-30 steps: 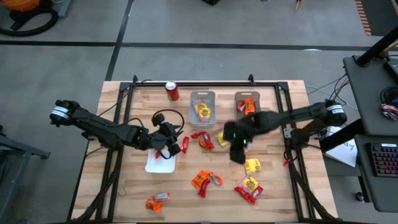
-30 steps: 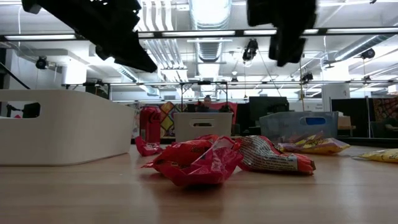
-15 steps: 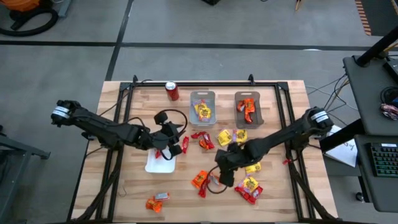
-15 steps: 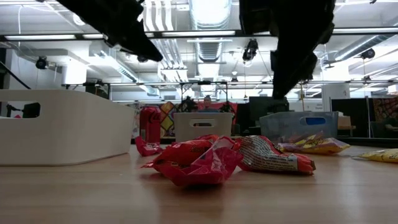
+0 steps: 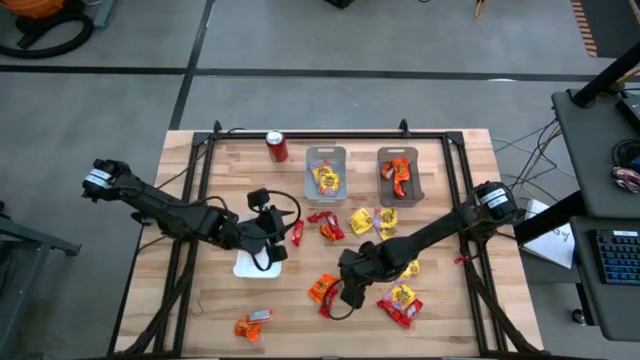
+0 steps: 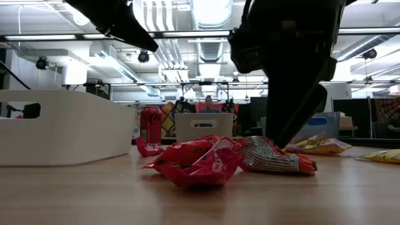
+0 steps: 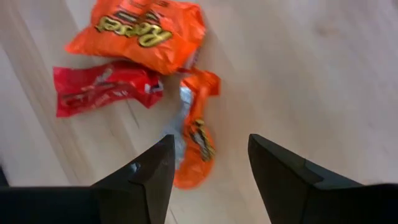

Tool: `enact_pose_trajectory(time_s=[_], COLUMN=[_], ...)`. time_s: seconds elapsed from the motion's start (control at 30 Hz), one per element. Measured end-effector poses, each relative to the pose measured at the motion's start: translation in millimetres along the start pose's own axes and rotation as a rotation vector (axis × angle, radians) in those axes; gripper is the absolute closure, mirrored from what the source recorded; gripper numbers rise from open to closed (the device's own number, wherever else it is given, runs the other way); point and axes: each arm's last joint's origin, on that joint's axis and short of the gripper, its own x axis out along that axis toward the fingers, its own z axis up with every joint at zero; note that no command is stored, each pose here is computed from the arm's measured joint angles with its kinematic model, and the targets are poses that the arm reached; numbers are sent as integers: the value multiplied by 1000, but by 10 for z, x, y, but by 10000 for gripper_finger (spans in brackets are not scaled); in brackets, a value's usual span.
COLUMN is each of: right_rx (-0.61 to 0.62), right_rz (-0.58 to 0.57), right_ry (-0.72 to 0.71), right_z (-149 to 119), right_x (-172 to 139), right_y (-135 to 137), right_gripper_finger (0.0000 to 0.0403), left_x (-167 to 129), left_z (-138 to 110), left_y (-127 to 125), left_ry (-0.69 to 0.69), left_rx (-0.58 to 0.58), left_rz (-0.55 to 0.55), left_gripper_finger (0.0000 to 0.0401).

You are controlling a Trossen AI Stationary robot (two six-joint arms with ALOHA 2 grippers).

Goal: Sort candy
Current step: Put the orange candy into the black bin

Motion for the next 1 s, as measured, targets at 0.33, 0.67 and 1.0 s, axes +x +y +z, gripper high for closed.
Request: enact_pose_trajectory(time_s=[0.33,0.67,1.0], right_rx=[-8,-4,-43], right_rz=[13,20,74], right_ry=[-6,-11,16], right_z=[-2,5,48], right_x=[189,170,39], right_y=[24,35,113], right_gripper_finger=[219,329,379], left_x=[-44,-21,-21], left_z=[-20,-38,-38], left_y=[-57,-77,-77], left_ry=[-4,6,7], left_rx=[5,-26,-45], left_rz=[-22,-20,-19], left_gripper_finger=[298,298,298])
